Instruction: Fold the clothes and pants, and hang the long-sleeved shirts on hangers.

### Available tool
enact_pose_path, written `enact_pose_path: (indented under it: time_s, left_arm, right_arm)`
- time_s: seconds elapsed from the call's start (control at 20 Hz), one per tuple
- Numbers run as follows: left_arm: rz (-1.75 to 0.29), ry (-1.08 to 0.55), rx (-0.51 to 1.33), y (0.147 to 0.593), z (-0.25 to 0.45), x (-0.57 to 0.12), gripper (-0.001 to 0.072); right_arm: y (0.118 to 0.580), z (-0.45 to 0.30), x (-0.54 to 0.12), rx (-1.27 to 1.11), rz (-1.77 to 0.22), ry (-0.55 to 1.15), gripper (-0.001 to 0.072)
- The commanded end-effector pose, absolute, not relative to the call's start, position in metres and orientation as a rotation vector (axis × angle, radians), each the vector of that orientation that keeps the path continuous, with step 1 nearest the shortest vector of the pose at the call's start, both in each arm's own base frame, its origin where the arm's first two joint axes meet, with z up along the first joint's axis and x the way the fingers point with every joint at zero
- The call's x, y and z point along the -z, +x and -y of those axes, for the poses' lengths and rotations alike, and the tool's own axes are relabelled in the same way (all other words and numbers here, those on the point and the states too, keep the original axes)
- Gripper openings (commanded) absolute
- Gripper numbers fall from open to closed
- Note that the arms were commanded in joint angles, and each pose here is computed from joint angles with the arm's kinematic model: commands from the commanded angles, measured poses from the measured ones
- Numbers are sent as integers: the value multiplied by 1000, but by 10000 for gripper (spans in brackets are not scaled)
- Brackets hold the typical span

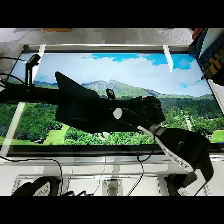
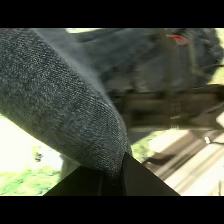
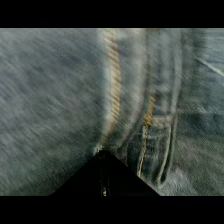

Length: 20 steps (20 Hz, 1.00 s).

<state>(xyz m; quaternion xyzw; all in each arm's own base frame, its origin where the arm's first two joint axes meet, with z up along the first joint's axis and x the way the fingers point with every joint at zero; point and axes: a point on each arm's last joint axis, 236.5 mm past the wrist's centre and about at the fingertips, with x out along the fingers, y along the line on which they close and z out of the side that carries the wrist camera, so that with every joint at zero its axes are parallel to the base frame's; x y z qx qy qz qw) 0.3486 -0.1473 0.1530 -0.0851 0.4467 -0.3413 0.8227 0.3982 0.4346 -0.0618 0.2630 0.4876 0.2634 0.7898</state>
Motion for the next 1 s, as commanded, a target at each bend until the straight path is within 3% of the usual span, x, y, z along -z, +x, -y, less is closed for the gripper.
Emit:
enact_pose_path:
  time_s: [0.0,0.15,0.3,0.55,0.6,0.65,0.7,0.95]
  left_arm:
    - [-947,-158,789,345,182,-151,29]
    - [-855,-170,812,369,226,-149,29]
    - [-782,-275,882,379,301,-147,28]
    - [-674,-455,856,376,431,-114,29]
    - [-627,-469,815,376,449,-105,60]
    - [-584,-469,781,374,463,-99,338]
    - [-548,-470,765,368,474,-98,698]
    - [-361,-222,873,348,484,-132,704]
  right_arm:
    - [405,-435,63,-590,-1054,484,25]
    - [404,-350,63,-556,-1214,252,25]
    - [419,-219,32,-392,-1271,34,25]
    - [442,-53,-80,-96,-1059,131,25]
    - [441,-27,-99,-46,-1010,160,25]
    - [439,-5,-112,-2,-976,182,25]
    - [436,16,-121,31,-950,185,25]
    - [420,103,-95,83,-1005,28,24]
